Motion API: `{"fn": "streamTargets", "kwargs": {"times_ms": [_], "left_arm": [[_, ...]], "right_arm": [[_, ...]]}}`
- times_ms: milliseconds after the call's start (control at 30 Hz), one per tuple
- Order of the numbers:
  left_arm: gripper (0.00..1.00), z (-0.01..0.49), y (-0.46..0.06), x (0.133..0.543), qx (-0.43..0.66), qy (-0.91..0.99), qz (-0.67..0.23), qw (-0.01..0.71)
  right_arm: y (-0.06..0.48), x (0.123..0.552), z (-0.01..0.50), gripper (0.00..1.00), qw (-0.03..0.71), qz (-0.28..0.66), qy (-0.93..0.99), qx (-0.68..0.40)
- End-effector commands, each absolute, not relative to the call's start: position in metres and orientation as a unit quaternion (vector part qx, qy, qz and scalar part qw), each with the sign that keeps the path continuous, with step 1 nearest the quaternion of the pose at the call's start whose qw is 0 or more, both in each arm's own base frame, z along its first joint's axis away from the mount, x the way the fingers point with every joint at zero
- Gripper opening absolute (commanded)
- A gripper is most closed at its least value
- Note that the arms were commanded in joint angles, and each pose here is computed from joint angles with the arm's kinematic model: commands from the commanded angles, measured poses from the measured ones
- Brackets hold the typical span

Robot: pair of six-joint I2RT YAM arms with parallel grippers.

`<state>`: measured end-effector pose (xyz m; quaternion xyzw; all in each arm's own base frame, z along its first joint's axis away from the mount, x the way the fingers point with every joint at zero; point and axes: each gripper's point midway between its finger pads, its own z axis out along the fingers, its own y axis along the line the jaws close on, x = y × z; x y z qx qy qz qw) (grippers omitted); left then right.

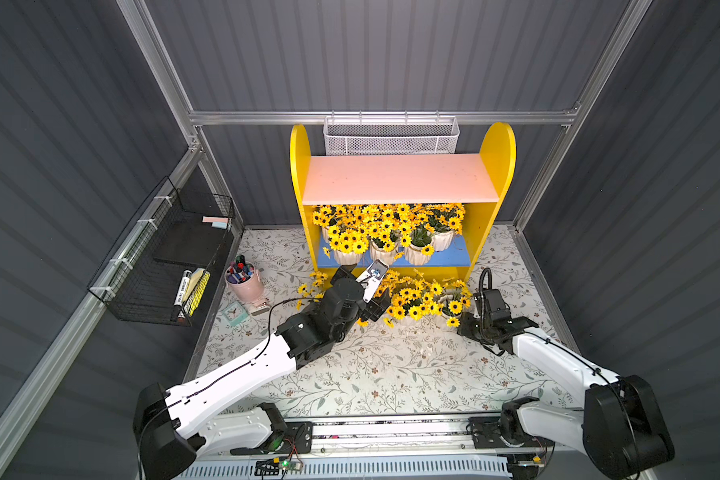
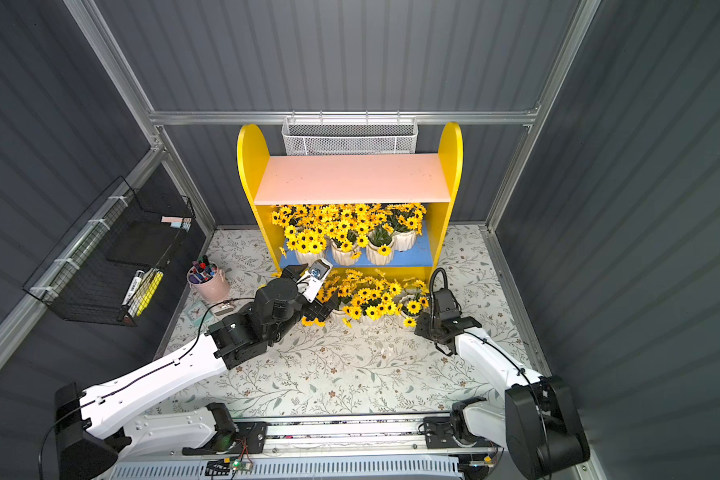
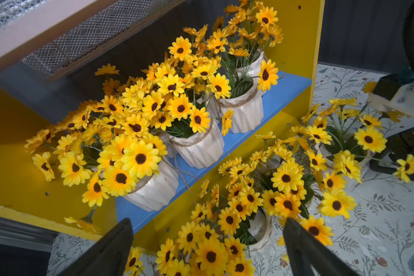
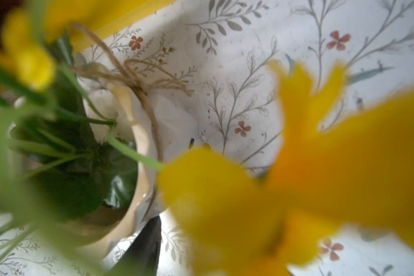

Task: Take the sunflower pots off the shelves
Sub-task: Move the sunflower pot to the center of the board.

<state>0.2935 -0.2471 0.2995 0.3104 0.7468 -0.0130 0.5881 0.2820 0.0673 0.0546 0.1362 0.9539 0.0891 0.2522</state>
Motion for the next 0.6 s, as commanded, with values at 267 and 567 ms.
{"fn": "streamTargets", "kwargs": {"times_ms": [267,567], "left_arm": [[0.99,0.313,-0.236,0.294,0.295,0.731,-0.003,0.615],[1.0,0.312,-0.216,0.306,0.245,0.744,0.048,0.619]], "right_arm": [[0.098,0.311,0.066,0.52,0.271,0.114,0.952,0.079],[0.086,0.274,0.096,0.57,0.273,0.112,0.952,0.076]]}}
